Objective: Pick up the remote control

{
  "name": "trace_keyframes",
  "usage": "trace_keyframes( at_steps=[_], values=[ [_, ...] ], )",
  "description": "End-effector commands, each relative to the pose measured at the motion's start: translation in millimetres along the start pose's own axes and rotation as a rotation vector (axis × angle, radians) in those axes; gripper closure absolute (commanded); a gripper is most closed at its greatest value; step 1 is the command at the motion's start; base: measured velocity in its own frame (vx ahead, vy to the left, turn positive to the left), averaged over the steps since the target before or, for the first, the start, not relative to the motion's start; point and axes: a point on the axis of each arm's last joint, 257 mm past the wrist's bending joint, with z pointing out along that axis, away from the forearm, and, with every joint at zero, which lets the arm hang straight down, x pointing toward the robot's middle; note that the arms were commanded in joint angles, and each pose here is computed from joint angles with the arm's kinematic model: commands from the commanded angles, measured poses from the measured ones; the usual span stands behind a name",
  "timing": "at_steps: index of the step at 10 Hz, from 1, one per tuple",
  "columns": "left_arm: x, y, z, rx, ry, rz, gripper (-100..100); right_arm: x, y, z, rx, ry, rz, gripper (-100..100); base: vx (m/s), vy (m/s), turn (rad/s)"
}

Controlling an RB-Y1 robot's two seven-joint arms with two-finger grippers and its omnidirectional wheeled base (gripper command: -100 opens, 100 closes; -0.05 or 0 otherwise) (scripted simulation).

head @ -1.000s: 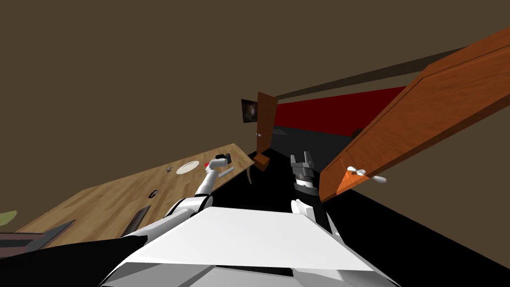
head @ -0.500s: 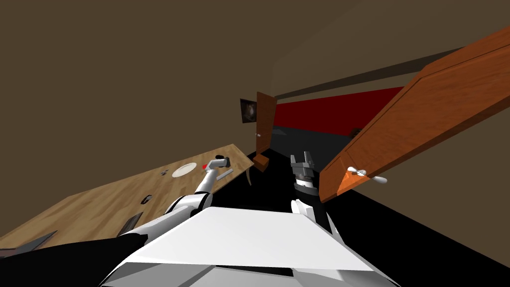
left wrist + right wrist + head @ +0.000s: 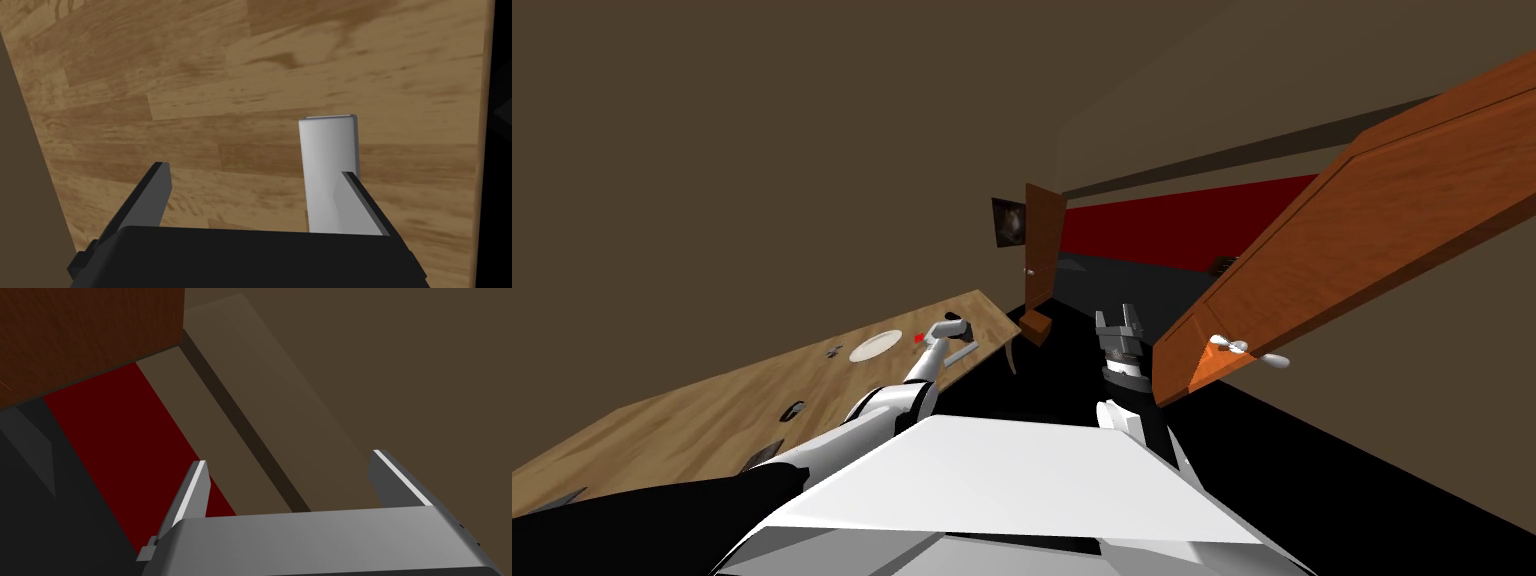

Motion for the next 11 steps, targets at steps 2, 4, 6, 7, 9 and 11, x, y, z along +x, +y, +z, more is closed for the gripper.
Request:
trace_keyframes(
  at_steps=[2,4,6,7,9,11],
  values=[
    [-14.6,24,5.9,-0.084,-0.032,-0.033,-100,0,0,0.0,0.0,0.0,0.0,0,0.05,0.037,-0.037],
    [-35.5,52,9.1,-0.189,-0.075,-0.081,-100,0,0,0.0,0.0,0.0,0.0,0,0.065,0.035,-0.054],
    [-51.0,79,11.4,-0.272,-0.11,-0.109,-100,0,0,0.0,0.0,0.0,0.0,0,0.042,0.038,-0.046],
    [-51.0,79,11.4,-0.272,-0.11,-0.109,-100,0,0,0.0,0.0,0.0,0.0,0,0.031,0.027,-0.023],
    [-61.8,96,10.8,-0.326,-0.134,-0.131,-100,0,0,0.0,0.0,0.0,0.0,0,0.022,0.017,-0.018],
    [-79.8,125,7.8,-0.416,-0.175,-0.169,-100,0,0,0.0,0.0,0.0,0.0,0,0.063,0.057,-0.062]
  ],
)
